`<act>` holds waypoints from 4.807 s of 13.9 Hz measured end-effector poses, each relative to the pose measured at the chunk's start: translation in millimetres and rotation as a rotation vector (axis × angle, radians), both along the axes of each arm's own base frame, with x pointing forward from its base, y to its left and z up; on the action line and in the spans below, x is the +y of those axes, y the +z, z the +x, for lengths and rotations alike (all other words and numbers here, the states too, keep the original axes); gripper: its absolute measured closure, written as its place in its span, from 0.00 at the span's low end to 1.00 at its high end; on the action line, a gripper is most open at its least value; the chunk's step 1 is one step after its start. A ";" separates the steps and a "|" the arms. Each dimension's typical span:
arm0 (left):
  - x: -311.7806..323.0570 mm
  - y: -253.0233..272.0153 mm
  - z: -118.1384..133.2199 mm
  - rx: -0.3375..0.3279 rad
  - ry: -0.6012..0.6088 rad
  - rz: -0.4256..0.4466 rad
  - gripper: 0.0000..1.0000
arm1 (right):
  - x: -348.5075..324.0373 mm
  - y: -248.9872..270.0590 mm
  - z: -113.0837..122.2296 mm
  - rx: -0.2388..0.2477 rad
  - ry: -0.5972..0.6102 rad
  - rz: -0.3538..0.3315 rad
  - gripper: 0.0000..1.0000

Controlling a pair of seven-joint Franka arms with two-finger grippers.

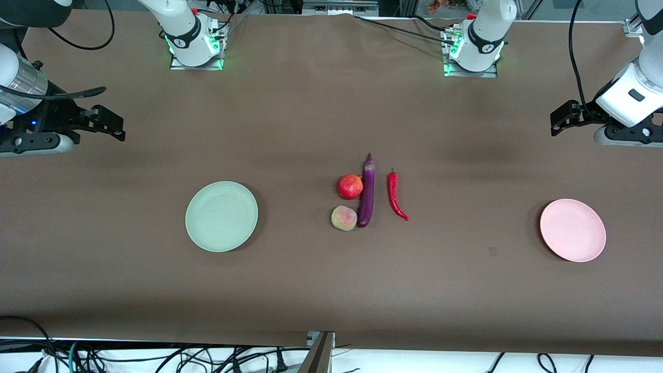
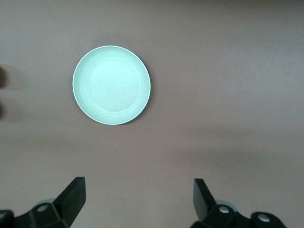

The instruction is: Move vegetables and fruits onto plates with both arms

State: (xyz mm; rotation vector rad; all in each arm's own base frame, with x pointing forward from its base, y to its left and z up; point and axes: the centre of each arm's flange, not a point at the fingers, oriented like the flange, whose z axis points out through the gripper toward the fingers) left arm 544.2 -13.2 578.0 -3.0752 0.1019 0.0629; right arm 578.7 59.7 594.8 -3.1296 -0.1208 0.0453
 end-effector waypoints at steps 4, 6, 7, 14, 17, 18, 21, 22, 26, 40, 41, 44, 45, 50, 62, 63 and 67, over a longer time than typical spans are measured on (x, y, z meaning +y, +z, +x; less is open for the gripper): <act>-0.1 0.0 0.0 0.000 0.000 0.000 0.00 | 0.0 -0.1 -0.1 0.001 0.000 0.000 0.00; -0.3 -0.3 -0.2 0.003 0.000 0.000 0.00 | 0.0 -0.1 -0.1 0.001 0.000 0.000 0.00; -0.3 -1.2 -1.0 0.012 0.000 0.000 0.00 | 0.0 -0.1 -0.1 0.001 0.000 0.000 0.00; 0.6 -14.9 0.8 0.061 0.003 0.000 0.00 | 0.0 -0.1 -0.2 0.002 0.000 0.000 0.00; -0.2 -23.3 0.8 0.097 0.001 0.000 0.00 | -0.3 -0.1 -0.1 0.001 -0.001 0.000 0.00; -1.0 -28.5 0.0 0.123 0.000 0.000 0.00 | -0.3 -0.1 0.0 0.001 -0.001 0.001 0.00; -12.5 -63.6 9.1 0.206 -0.017 -0.015 0.00 | 5.3 -1.8 -0.5 0.012 -0.004 0.054 0.00; -21.4 -82.1 14.6 0.237 -0.024 -0.038 0.00 | 6.0 -2.7 -1.2 0.019 -0.005 0.060 0.00; -56.9 -145.0 41.8 0.253 0.013 -0.130 0.00 | -5.2 -4.9 -2.6 0.043 -0.024 0.062 0.00; -285.0 -358.5 39.2 0.142 0.233 -0.129 0.00 | 9.4 0.3 -4.3 0.035 0.000 0.087 0.00; -287.8 -366.3 37.6 0.143 0.231 -0.129 0.00 | 9.4 2.2 -4.2 0.031 0.001 0.085 0.00; -292.3 -387.2 33.6 0.144 0.211 -0.114 0.29 | 8.9 4.9 -3.9 0.025 0.001 0.084 0.00; -293.1 -393.2 32.1 0.148 0.206 -0.109 0.38 | 8.8 4.9 -3.9 0.025 0.001 0.083 0.00; -299.6 -401.8 29.4 0.143 0.197 -0.112 0.81 | 8.7 4.9 -4.0 0.025 0.001 0.082 0.00; -49.3 -258.0 87.2 0.263 -0.164 0.042 0.81 | 72.7 -128.5 29.2 0.241 0.079 0.062 0.00; -3.0 -258.4 90.7 0.271 -0.220 0.018 0.81 | 95.1 -143.7 31.2 0.247 0.066 0.069 0.00; 119.4 -270.7 99.0 0.191 -0.498 0.015 0.81 | 217.9 -179.3 19.1 0.179 -0.129 0.061 0.00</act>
